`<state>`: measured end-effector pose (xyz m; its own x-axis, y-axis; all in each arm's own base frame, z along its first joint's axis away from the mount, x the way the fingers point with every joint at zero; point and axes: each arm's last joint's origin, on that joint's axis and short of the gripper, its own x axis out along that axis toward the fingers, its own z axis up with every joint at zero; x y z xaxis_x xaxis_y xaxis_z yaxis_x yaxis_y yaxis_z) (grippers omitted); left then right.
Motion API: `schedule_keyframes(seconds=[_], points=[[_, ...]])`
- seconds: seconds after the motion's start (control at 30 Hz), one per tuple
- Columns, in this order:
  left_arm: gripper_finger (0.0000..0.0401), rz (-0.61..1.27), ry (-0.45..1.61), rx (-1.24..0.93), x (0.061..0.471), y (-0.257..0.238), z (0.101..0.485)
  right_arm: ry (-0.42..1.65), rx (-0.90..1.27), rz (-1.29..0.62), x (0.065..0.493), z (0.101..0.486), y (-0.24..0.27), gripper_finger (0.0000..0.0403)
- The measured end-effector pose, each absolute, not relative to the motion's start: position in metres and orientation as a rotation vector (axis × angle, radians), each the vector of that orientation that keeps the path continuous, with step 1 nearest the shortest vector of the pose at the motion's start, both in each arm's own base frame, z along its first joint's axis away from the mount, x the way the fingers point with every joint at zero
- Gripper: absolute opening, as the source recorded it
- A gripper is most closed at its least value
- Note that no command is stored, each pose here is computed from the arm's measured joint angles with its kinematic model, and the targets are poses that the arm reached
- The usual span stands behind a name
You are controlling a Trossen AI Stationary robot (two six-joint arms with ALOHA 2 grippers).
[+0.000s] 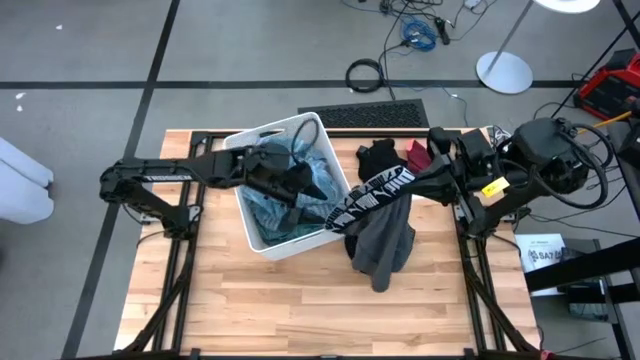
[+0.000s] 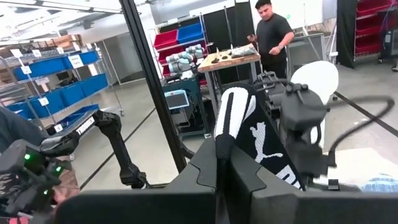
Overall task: Sort clothes
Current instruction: Put the gray short into the white laundry bin
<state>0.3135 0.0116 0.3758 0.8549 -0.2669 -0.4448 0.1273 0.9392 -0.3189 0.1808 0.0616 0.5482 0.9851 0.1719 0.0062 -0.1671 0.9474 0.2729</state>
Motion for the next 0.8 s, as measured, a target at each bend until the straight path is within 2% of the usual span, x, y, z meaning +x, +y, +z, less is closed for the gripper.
schedule_keyframes(seconds=[0.2, 0.53, 0.8], points=[[0.0379, -0.232, 0.577, -0.292, 0.331, 0.0, 0.356, 0.017, 0.277, 0.173, 0.18, 0.548, 0.061, 0.0], [0.038, -0.251, 0.609, -0.287, 0.352, -0.009, 0.335, 0.025, 0.275, 0.172, 0.18, 0.548, 0.061, 0.0], [0.038, -0.248, 0.564, -0.281, 0.354, -0.009, 0.339, 0.025, 0.275, 0.172, 0.18, 0.548, 0.061, 0.0]])
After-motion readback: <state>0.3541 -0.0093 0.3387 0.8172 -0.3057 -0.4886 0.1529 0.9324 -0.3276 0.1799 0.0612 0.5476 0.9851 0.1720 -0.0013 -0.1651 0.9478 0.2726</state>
